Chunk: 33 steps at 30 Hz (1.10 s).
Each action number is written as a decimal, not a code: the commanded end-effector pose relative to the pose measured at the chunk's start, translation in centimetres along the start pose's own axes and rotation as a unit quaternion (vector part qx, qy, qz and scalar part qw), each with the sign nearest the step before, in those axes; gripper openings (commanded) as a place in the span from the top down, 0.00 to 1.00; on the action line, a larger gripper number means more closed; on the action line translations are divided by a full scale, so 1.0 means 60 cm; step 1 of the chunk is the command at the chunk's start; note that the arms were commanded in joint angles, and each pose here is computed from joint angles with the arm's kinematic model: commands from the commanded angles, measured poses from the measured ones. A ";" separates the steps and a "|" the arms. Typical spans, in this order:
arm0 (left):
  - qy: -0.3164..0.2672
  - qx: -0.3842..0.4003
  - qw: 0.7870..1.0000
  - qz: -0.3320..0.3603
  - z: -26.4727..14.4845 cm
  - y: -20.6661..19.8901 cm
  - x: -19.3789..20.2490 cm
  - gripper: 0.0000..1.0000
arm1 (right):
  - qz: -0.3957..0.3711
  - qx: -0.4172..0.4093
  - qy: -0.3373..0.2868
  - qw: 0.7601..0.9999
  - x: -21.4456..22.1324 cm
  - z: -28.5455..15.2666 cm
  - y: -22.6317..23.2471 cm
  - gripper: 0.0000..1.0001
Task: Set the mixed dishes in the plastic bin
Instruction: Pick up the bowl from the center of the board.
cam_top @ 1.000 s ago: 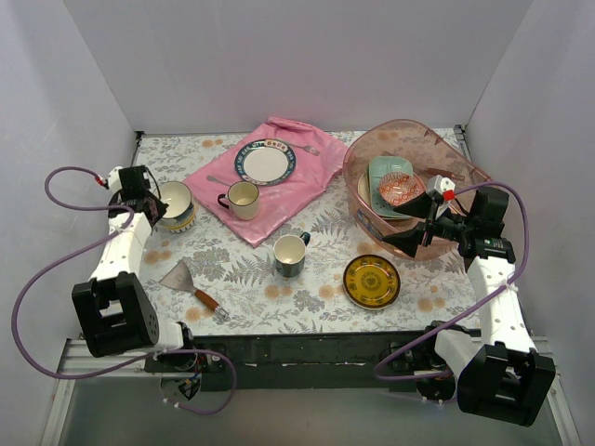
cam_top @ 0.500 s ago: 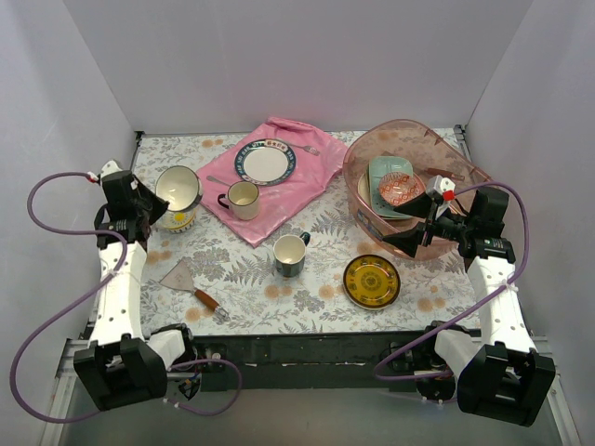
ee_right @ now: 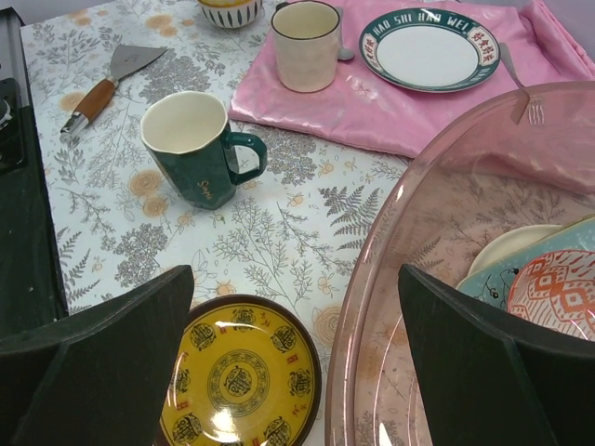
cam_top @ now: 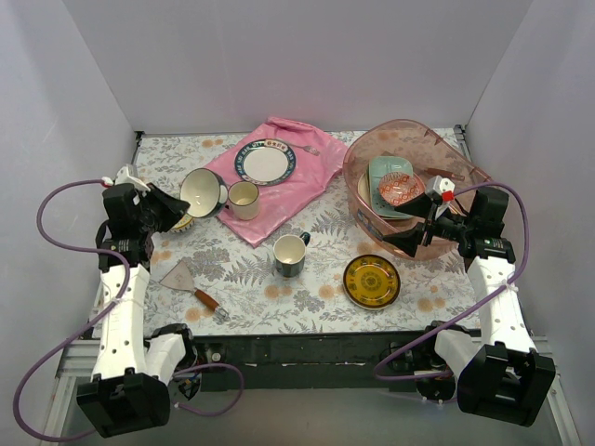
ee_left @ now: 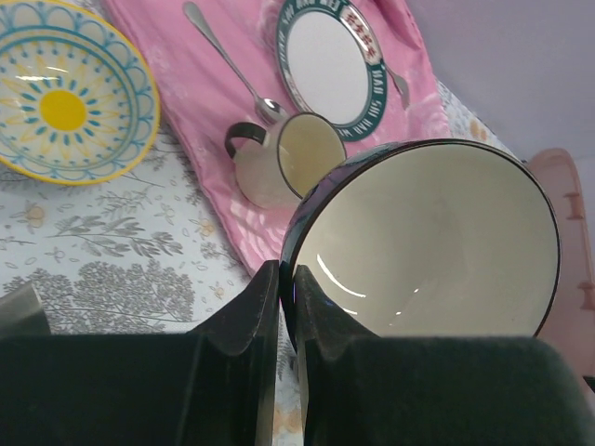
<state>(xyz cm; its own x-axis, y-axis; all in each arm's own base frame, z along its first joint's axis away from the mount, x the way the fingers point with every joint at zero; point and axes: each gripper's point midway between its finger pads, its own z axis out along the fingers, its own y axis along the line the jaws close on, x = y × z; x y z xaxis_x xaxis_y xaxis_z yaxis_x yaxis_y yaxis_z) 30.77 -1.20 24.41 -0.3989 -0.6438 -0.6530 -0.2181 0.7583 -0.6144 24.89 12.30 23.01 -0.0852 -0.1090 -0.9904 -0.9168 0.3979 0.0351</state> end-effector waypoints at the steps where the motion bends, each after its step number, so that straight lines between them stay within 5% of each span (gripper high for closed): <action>1: 0.005 0.098 0.995 -0.002 -0.027 -0.071 0.012 1.00 | -0.017 0.000 0.000 1.000 -0.004 0.000 -0.001 0.01; 33: 0.095 0.235 0.967 0.028 -0.063 -0.250 0.186 1.00 | 0.000 -0.032 0.060 0.998 -0.069 -0.018 0.027 0.02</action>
<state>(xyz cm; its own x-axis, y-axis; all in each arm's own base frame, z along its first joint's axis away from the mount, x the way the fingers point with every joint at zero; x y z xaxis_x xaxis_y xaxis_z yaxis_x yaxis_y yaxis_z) 25.52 -17.54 24.73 -0.6329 -0.4986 -0.5922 0.1529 0.6694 -0.7270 23.99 12.02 25.81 -0.1305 -0.2192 -0.9669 -0.9338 0.3549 0.0456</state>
